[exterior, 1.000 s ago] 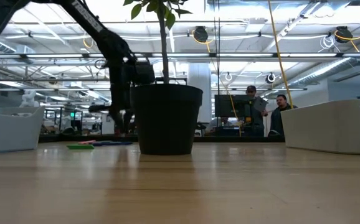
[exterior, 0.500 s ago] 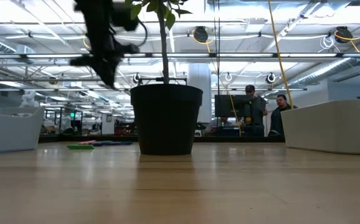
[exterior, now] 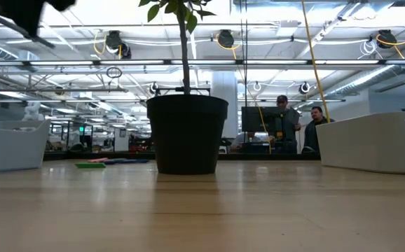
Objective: Sort crayons/erasers/pens/pencils in bins
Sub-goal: Put the gray crayon into the bottom left gray bin
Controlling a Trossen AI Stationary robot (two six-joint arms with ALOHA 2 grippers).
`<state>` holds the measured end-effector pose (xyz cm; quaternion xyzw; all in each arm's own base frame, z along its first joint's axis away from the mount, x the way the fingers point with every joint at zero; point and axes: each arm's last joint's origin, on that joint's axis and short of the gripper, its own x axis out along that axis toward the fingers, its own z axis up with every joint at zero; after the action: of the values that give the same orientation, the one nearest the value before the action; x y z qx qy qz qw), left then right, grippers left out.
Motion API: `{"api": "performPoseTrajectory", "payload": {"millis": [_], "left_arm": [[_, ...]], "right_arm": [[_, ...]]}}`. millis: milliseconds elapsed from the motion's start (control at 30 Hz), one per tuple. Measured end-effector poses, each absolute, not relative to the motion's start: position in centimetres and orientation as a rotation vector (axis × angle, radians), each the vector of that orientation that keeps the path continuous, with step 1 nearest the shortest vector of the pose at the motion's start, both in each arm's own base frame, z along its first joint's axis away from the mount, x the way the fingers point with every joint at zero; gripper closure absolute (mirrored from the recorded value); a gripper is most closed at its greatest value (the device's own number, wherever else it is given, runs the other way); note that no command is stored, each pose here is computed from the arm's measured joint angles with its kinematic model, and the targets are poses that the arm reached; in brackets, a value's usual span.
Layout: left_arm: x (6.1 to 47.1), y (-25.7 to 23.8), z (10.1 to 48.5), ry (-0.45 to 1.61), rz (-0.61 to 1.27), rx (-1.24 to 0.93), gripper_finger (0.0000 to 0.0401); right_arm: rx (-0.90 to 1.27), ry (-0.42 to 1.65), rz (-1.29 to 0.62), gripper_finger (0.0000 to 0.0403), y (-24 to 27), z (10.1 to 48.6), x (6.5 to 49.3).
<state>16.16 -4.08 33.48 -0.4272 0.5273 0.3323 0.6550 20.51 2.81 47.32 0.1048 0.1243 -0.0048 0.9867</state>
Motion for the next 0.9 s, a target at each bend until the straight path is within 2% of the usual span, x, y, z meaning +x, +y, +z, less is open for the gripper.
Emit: {"api": "performPoseTrajectory", "payload": {"millis": [333, 633, 900], "left_arm": [[14.2, -16.4, 31.5, 1.314, 0.559, -0.980, 0.0371], [13.4, -24.8, 25.5, 1.409, 0.634, -0.896, 0.0371], [14.7, -27.5, 20.2, 1.483, 0.751, -0.802, 0.0370]], "right_arm": [[0.328, 0.214, -0.190, 0.0170, 2.2, 47.2, 21.0], [0.393, 0.207, -0.158, 0.0170, 3.4, 46.6, 23.3], [0.355, 0.247, -0.162, 0.0170, 3.7, 45.7, 24.7]]}}
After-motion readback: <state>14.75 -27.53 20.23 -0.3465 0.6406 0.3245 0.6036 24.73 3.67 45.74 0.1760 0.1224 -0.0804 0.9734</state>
